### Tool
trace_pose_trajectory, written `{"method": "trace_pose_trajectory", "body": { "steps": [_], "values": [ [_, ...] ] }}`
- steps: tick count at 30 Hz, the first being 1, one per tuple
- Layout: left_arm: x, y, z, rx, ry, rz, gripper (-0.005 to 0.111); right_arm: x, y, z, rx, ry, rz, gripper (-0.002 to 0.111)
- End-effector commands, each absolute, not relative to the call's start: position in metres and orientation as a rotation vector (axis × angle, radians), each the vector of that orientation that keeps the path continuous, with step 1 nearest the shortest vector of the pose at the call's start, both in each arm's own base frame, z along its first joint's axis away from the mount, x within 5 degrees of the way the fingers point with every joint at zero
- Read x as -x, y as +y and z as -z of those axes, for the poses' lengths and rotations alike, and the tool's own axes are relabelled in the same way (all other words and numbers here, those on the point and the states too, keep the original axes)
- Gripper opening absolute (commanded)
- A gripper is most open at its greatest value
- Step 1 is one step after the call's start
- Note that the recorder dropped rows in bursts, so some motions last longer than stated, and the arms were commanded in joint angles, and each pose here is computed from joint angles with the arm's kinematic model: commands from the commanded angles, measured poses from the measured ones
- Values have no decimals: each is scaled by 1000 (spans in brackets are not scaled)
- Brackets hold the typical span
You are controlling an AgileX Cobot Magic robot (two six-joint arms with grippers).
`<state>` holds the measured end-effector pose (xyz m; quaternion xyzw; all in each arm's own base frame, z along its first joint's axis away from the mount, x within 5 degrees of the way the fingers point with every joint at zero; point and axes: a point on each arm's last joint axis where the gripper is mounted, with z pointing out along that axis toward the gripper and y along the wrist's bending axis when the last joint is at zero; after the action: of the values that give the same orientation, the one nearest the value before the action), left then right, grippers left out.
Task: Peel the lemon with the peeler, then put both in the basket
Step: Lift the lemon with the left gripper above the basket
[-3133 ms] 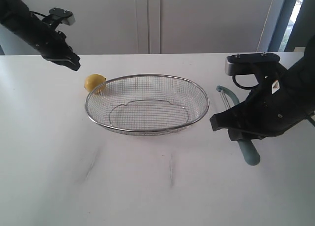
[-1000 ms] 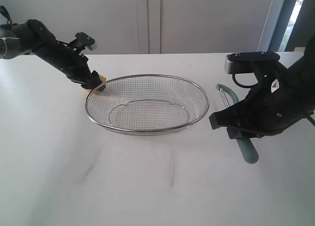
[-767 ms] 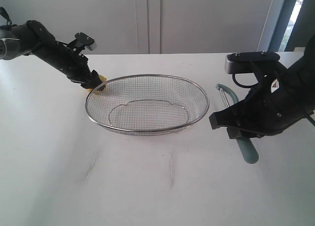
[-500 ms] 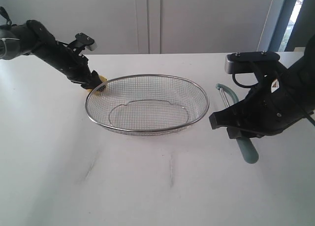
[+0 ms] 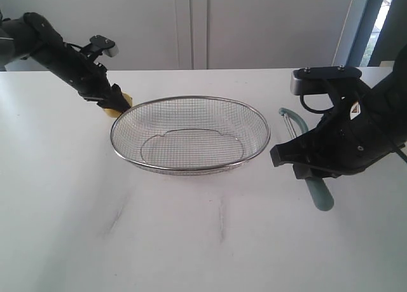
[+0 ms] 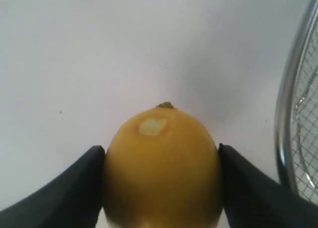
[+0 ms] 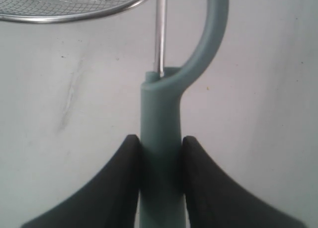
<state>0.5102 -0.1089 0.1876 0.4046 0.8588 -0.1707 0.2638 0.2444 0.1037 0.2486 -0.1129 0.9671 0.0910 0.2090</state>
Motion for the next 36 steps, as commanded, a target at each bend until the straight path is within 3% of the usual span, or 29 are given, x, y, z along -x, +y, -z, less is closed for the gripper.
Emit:
{"method": "trace_pose_trajectory", "body": {
  "steps": [1,18,27,36],
  "values": [
    [-502,-102,-220,-1074,2304,485,0,-244,104,-251,300,2671,-262,0],
    [-468,-101,-289,-1155,2281,525,0,-246,104,-252,270,2652,-273,0],
    [-436,-124,-298,-1234,2285,631,0,-246,104,-252,269,2646,-274,0],
    [-403,-125,-330,-1290,2173,649,0,-248,105,-253,266,2627,-278,0]
  ]
}}
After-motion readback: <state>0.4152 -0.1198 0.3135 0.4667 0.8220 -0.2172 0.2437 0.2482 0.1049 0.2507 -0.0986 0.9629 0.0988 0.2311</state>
